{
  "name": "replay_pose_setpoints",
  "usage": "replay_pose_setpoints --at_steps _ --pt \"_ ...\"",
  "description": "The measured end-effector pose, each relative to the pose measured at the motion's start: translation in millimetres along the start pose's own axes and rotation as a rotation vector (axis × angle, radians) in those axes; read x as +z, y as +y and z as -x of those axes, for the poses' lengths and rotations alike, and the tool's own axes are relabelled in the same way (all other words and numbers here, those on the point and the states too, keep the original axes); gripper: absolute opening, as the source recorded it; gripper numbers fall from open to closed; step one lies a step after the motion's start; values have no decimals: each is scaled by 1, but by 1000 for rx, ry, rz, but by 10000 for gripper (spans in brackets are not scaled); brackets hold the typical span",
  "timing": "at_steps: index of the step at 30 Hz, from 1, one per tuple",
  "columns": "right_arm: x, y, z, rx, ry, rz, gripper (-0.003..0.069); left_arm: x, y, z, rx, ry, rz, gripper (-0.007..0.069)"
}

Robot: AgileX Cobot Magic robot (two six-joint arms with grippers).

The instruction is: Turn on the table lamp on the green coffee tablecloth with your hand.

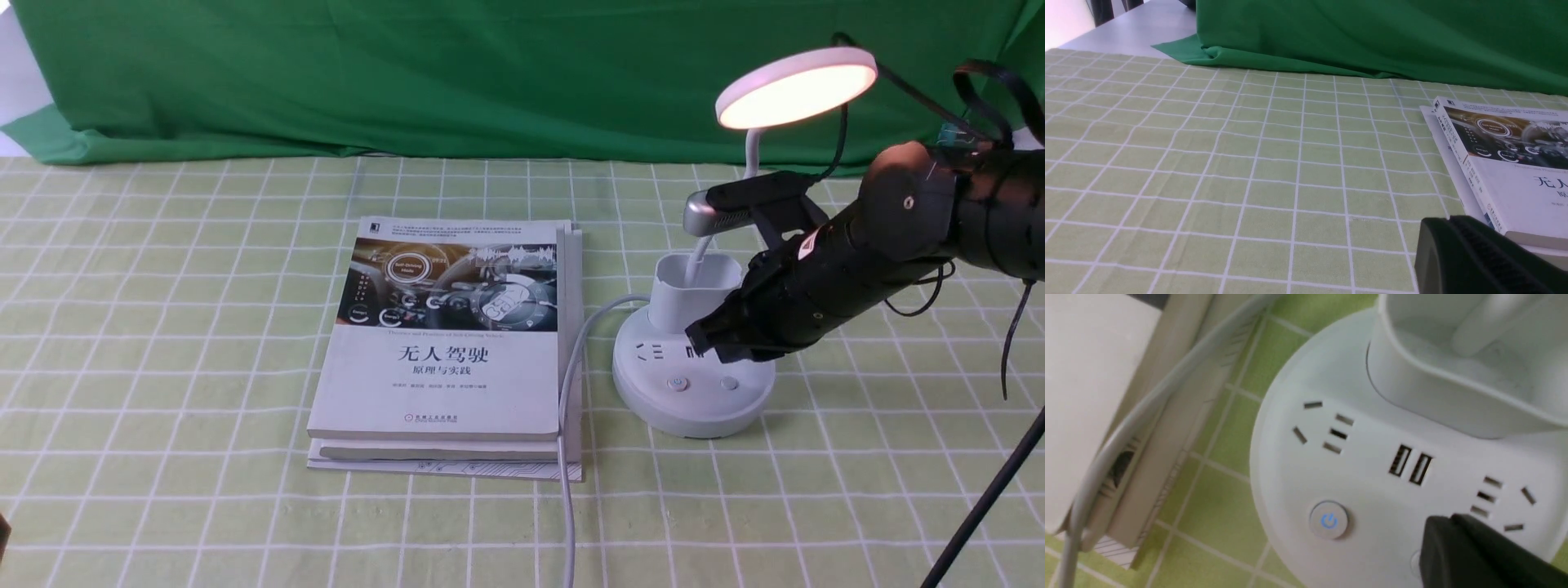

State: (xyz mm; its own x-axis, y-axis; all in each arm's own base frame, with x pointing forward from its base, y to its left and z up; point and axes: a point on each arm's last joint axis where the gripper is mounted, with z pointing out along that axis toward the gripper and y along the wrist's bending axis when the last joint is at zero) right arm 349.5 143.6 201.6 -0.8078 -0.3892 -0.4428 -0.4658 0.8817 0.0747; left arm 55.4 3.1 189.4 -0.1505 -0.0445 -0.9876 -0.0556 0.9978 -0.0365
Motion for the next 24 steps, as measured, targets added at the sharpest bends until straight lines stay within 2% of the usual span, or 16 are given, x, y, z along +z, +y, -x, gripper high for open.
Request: replay_pose_setpoints --at_steps 10,14,24 --pt "-9 3 -13 -4 72 19 32 0 0 0 0 0 0 3" --pt "-28 7 -28 -5 64 19 32 0 0 0 0 0 0 3" --pt "-107 23 -100 44 -53 11 32 0 0 0 0 0 0 3"
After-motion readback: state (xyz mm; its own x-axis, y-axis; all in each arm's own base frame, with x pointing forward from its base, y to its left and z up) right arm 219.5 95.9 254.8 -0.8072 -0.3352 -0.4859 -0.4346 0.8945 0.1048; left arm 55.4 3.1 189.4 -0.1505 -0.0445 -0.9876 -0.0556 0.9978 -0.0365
